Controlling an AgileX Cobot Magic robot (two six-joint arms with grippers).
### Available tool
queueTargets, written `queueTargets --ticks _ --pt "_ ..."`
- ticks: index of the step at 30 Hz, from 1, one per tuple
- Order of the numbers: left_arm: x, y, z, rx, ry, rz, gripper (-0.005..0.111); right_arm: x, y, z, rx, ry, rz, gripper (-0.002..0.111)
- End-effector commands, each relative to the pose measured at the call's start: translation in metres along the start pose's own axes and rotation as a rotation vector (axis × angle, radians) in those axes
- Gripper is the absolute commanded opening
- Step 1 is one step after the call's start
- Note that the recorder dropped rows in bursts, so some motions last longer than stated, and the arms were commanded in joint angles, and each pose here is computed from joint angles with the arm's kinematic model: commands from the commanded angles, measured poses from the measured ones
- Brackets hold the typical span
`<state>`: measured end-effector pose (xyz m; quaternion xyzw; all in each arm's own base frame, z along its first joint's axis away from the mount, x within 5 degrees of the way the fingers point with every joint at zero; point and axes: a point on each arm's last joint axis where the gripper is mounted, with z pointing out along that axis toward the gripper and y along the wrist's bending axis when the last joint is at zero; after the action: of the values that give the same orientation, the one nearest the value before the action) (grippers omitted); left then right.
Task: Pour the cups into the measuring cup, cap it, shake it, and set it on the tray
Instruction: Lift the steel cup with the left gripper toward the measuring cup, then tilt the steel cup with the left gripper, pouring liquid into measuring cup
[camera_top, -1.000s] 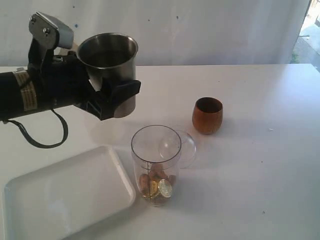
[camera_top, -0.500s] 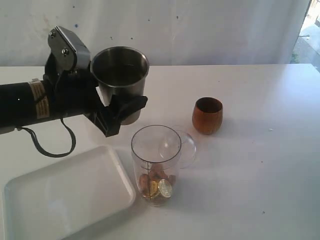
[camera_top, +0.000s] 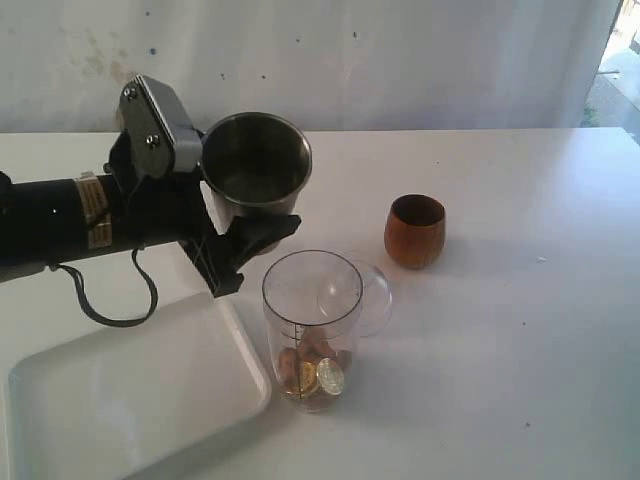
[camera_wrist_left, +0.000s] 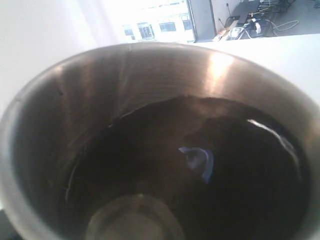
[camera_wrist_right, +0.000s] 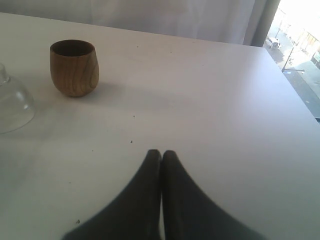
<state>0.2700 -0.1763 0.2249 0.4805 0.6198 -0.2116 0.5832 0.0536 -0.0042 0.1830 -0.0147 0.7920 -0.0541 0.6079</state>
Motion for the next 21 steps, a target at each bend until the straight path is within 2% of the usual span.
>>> queueTargets --ticks 1,5,14,21 --pt "-0.014 0.0019 -0.0003 -0.008 -0.093 0.055 0.0 0.0008 -0.0001 -0.0001 0.004 -0.003 -0.005 0.0" --pt "-0.0149 0.0016 -0.0004 -0.009 -0.103 0.129 0.0 0.0008 -0.0001 -0.0001 0.004 -0.003 -0.005 0.0" --pt "-0.0153 0.0014 -0.0004 -0.013 -0.107 0.216 0.0 0.0008 -0.0001 -0.0001 0.004 -0.003 -0.005 0.0" --pt "-0.0167 0.001 -0.0006 -0.011 -0.123 0.238 0.0 0.0008 -0.0001 -0.0001 0.004 -0.003 -0.005 0.0"
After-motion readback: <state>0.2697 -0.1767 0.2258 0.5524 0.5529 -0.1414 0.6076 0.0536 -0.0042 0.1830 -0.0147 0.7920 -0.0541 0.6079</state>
